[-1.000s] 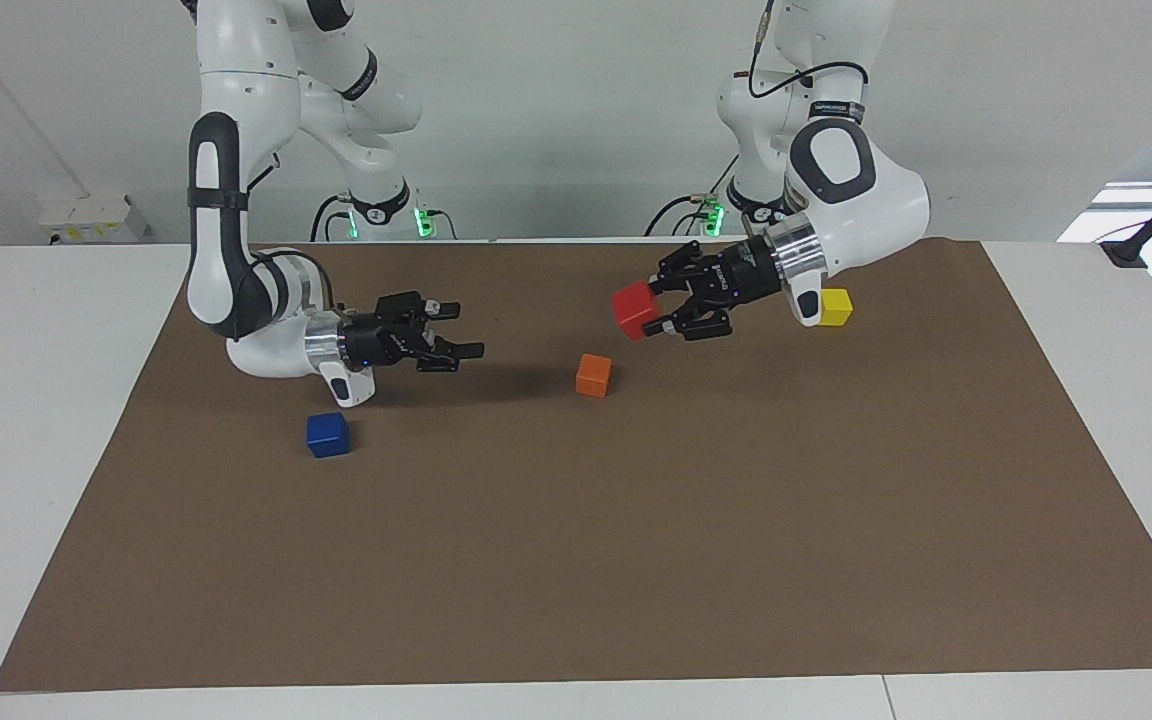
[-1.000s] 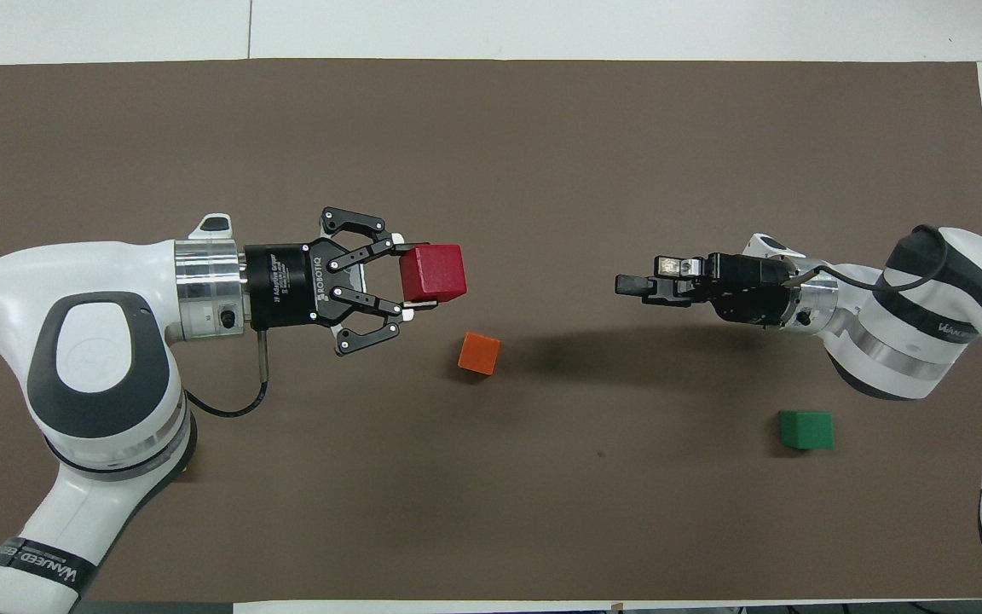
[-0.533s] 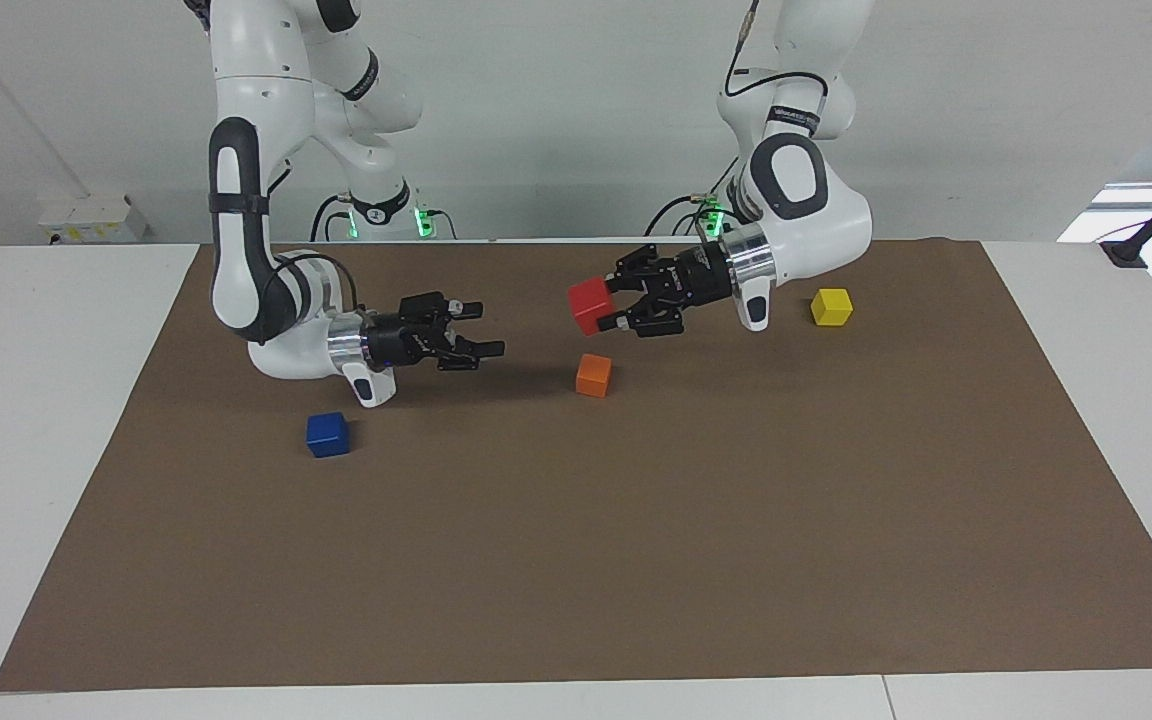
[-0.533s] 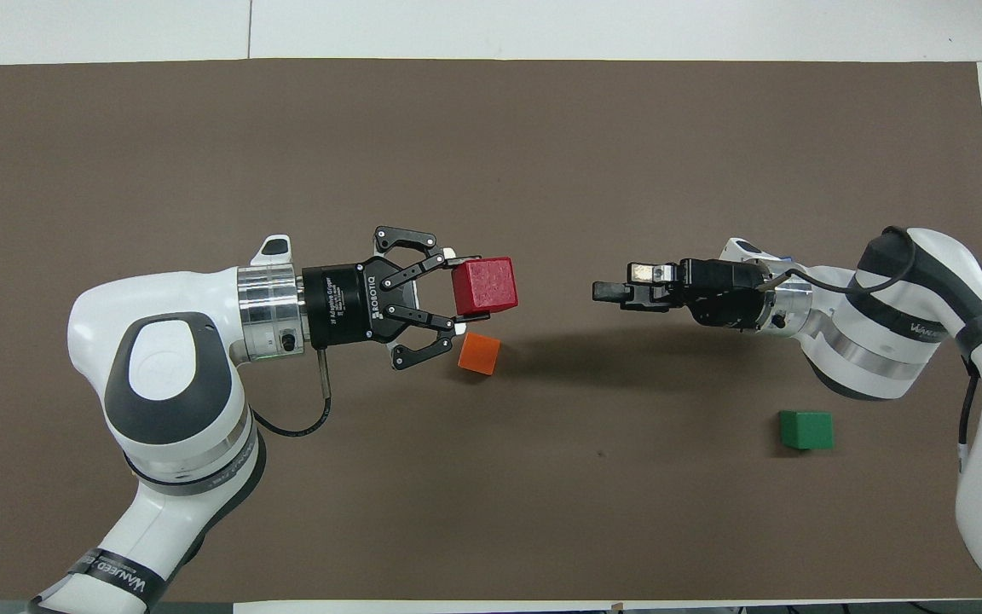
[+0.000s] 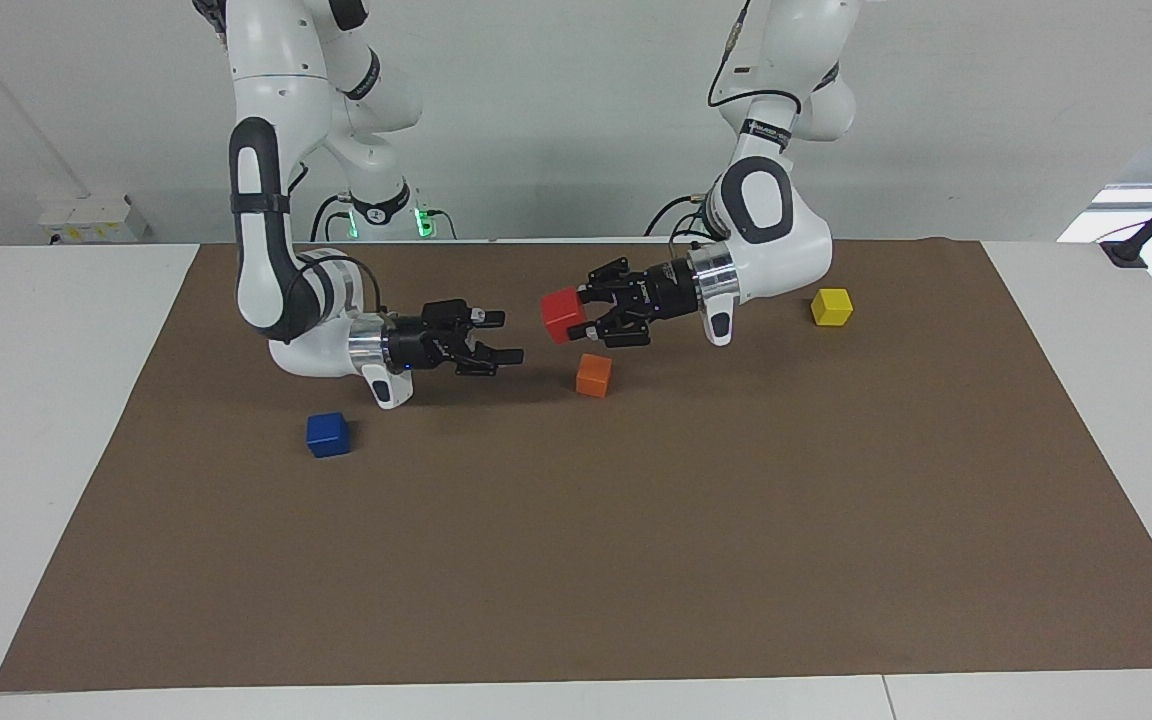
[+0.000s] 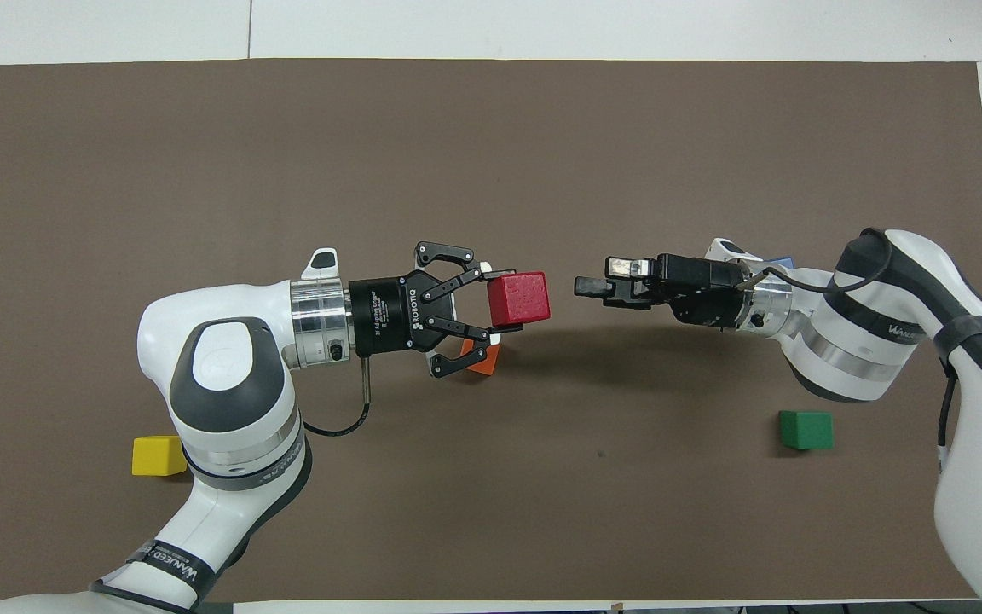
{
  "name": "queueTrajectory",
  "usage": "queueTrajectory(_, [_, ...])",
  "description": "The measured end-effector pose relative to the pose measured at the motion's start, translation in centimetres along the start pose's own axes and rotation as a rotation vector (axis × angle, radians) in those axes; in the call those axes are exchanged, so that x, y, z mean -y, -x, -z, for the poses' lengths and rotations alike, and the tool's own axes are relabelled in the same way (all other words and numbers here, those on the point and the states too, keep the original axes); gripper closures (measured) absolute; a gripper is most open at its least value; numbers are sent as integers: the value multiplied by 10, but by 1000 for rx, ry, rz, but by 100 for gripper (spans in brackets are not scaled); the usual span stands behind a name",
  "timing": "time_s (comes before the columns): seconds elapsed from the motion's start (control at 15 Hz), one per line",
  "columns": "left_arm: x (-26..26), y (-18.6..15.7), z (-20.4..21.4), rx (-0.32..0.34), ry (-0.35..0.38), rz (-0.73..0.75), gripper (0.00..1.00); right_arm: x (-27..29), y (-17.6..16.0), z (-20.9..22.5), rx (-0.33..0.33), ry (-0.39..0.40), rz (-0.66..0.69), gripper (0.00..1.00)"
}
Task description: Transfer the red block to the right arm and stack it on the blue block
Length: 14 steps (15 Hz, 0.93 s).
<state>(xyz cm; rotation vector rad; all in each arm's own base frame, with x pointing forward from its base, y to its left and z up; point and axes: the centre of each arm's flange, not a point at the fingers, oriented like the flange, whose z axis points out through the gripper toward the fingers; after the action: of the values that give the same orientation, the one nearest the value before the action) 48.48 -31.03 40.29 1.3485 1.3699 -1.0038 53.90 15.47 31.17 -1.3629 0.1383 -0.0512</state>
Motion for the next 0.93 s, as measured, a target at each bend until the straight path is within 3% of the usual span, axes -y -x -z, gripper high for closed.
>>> queueTrajectory(0.87, [-3, -1, -26, -9, 3, -5, 45, -6, 5, -23, -18, 1, 15, 0])
queueTrajectory(0.93, [-4, -1, -27, -9, 4, -5, 45, -6, 5, -23, -18, 1, 15, 8])
